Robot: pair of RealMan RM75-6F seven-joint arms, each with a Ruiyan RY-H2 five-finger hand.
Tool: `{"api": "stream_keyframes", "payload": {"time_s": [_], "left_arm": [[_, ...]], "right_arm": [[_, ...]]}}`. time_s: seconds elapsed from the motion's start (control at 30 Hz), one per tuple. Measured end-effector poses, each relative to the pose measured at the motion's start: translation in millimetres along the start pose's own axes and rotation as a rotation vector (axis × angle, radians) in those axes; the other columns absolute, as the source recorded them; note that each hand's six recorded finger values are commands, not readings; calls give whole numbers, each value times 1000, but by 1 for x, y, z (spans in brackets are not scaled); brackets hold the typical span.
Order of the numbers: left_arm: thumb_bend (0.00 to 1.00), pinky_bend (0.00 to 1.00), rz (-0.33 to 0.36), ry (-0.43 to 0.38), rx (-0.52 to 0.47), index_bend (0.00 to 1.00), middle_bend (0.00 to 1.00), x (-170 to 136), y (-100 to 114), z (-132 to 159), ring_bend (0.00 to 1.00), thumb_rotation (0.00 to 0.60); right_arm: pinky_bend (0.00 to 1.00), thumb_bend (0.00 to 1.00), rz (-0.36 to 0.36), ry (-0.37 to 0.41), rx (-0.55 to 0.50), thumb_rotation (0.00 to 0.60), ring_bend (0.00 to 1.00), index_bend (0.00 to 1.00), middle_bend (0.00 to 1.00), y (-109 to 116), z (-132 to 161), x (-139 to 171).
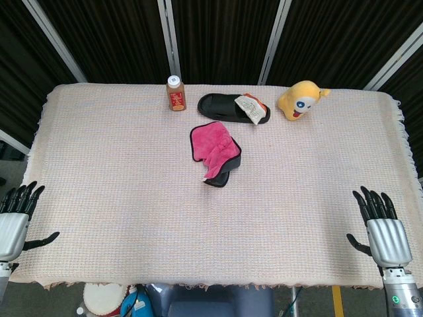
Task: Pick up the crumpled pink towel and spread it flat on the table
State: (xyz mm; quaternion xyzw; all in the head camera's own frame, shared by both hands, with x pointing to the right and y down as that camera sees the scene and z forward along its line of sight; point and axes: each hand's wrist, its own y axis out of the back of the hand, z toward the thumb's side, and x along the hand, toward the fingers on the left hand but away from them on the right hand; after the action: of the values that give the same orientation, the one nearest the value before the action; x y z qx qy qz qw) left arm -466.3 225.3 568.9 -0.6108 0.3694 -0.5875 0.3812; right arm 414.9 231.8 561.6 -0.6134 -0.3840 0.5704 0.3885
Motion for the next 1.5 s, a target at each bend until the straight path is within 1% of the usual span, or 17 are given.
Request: {"api": "stream_keyframes", "payload": {"time_s": [0.4, 0.73, 0.9, 1.03, 1.2, 1.37, 1.5], "left_arm": [[0, 0, 5, -10, 6, 0, 0, 0, 0, 3, 0, 600], [0, 0, 0, -4, 6, 0, 0, 1, -2, 1, 0, 600], [0, 0, 4, 7, 7, 0, 0, 2, -1, -1, 0, 600], [0, 0, 7, 11, 20, 0, 0, 2, -2, -3, 0, 600], [0, 0, 14, 24, 25, 0, 0, 5, -2, -4, 0, 600], [0, 0, 14, 31, 47, 0, 0, 8, -4, -6, 0, 600], [0, 0, 16, 47, 56, 0, 0, 9, -5, -9, 0, 600]], "right_arm": [[38, 238, -4, 6, -6, 600, 0, 0, 0, -1, 2, -1], [39, 239, -30, 36, -22, 600, 0, 2, 0, -2, 9, -3], [87, 238, -60, 76, -32, 600, 6, 95, 4, -3, 18, -10], [104, 239, -82, 126, -80, 600, 30, 175, 36, -3, 33, -23], [104, 238, -87, 204, -121, 600, 43, 220, 58, -1, 62, -48], [105, 239, -59, 300, -161, 600, 60, 285, 83, -5, 106, -77], [104, 238, -27, 360, -190, 600, 65, 332, 107, -17, 143, -96]]}}
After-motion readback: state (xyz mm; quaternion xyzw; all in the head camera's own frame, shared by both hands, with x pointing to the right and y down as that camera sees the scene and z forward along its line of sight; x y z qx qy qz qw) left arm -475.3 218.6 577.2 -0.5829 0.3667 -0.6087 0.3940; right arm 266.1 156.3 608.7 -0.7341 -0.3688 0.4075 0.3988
